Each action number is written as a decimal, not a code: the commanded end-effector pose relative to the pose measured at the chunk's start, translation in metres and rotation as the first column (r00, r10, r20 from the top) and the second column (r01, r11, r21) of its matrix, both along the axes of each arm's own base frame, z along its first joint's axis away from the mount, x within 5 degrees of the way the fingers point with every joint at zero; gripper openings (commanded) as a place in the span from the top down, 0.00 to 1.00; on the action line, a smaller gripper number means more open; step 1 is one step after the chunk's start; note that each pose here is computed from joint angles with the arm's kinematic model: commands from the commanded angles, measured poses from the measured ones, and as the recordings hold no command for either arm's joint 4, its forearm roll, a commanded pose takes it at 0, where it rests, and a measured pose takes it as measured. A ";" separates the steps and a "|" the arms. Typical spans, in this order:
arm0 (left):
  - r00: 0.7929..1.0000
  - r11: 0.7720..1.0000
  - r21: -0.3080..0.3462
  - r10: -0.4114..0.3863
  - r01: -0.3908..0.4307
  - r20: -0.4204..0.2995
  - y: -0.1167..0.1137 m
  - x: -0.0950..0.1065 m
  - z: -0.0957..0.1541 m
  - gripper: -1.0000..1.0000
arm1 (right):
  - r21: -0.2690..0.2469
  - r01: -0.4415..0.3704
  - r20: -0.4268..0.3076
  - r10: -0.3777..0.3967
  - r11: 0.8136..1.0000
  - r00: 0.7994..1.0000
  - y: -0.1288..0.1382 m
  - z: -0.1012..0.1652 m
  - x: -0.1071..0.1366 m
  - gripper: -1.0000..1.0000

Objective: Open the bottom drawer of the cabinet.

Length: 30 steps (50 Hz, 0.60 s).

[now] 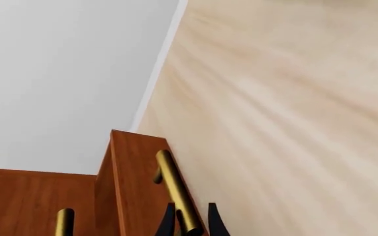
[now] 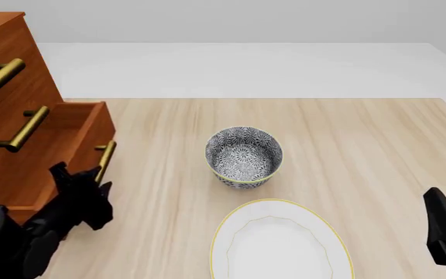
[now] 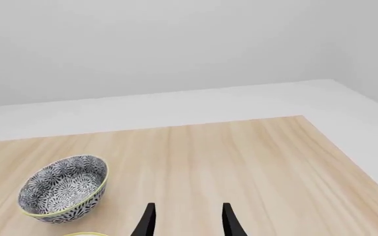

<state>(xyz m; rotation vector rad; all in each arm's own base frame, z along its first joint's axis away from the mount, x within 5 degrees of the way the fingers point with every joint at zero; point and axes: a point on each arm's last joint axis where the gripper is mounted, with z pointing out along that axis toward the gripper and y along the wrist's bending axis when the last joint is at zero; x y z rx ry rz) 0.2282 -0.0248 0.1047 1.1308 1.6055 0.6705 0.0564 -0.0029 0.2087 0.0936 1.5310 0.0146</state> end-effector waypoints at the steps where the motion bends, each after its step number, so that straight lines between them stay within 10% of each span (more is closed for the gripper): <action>1: 0.997 0.999 0.003 -0.038 0.038 0.072 -0.012 0.021 0.005 1.00 | 0.000 0.006 -0.001 -0.006 1.000 1.000 0.000 0.000 0.000 0.00; 30: 0.997 0.999 0.012 -0.038 0.037 0.063 -0.012 0.026 0.000 1.00 | 0.000 0.005 -0.005 -0.005 1.000 1.000 0.000 0.000 0.000 0.00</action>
